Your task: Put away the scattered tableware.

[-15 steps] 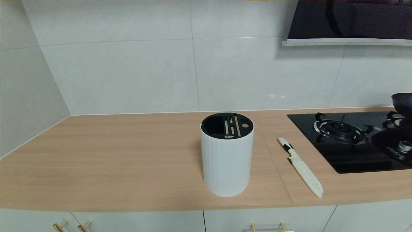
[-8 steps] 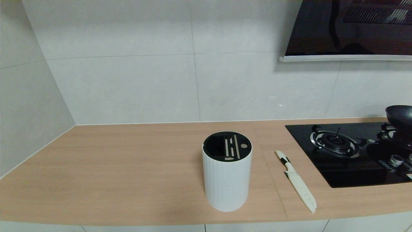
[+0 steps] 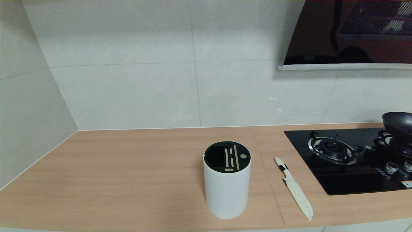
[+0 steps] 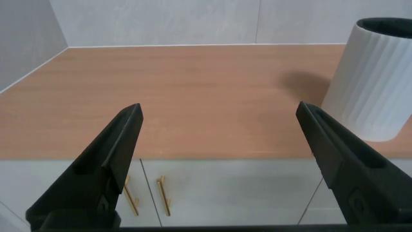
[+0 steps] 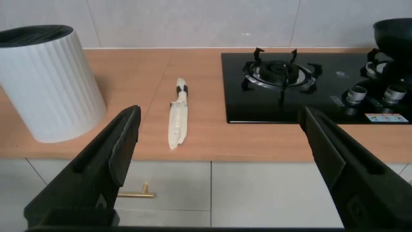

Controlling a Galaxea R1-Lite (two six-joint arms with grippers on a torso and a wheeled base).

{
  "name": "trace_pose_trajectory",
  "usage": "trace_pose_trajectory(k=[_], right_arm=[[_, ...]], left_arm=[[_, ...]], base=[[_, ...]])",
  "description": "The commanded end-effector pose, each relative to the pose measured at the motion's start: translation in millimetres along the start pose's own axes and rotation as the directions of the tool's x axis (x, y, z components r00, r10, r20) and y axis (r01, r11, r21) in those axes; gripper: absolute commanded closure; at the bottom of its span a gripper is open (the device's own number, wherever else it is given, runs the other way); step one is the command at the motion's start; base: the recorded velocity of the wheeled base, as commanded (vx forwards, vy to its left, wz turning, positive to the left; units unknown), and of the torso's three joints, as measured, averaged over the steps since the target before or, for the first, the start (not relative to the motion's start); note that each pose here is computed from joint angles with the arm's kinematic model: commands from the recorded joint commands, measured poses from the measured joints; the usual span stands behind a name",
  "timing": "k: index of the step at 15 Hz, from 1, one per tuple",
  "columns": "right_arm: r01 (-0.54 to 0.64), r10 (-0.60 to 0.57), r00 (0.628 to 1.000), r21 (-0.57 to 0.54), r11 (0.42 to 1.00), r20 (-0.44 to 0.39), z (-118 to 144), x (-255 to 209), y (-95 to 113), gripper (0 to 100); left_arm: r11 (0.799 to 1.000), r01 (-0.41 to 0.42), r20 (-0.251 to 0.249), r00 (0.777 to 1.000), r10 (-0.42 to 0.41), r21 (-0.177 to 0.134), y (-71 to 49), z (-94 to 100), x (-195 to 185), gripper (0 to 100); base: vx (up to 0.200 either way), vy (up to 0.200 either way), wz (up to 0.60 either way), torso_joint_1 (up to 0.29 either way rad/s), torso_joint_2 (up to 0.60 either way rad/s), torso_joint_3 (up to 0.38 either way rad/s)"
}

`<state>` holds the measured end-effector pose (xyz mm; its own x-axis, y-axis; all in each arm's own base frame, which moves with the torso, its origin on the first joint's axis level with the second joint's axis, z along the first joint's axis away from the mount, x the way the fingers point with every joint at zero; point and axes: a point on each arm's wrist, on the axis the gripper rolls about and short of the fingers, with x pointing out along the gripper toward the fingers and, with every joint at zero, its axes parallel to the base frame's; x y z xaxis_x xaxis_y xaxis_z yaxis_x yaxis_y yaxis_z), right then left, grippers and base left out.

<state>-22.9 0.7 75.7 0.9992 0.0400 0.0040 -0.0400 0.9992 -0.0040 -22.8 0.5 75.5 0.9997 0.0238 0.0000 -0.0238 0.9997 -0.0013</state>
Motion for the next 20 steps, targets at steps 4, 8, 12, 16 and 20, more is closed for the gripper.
trace_pose_trajectory(k=[4,8,12,16,20], right_arm=[[-0.001,0.001,1.000,-0.004,1.000,-0.003,-0.1,0.1,0.0,0],[-0.001,0.001,1.000,-0.002,1.000,-0.003,-0.1,0.1,0.0,0],[0.044,-0.048,0.984,0.027,0.999,0.173,37.2,-11.1,-0.8,0],[-0.118,0.119,0.992,0.028,0.993,-0.049,65.5,9.2,1.8,0],[-0.151,0.164,0.935,0.066,0.986,-0.314,106.4,78.5,1.8,0]], left_arm=[[1.000,-0.001,0.000,1.000,0.001,0.000,0.0,0.0,0.0,0],[1.000,-0.001,0.000,1.000,0.001,0.000,0.0,0.0,0.0,0],[1.000,-0.001,0.000,1.000,0.001,0.000,0.0,0.0,0.0,0],[1.000,-0.001,0.000,1.000,0.001,0.000,0.0,0.0,0.0,0],[1.000,-0.001,0.000,1.000,0.001,0.000,0.0,0.0,0.0,0]], base=[[0.000,0.000,0.00,0.000,0.00,0.000],[0.000,0.000,0.00,0.000,0.00,0.000],[0.000,0.000,0.00,0.000,0.00,0.000],[0.000,0.000,0.00,0.000,0.00,0.000],[0.000,0.000,0.00,0.000,0.00,0.000]])
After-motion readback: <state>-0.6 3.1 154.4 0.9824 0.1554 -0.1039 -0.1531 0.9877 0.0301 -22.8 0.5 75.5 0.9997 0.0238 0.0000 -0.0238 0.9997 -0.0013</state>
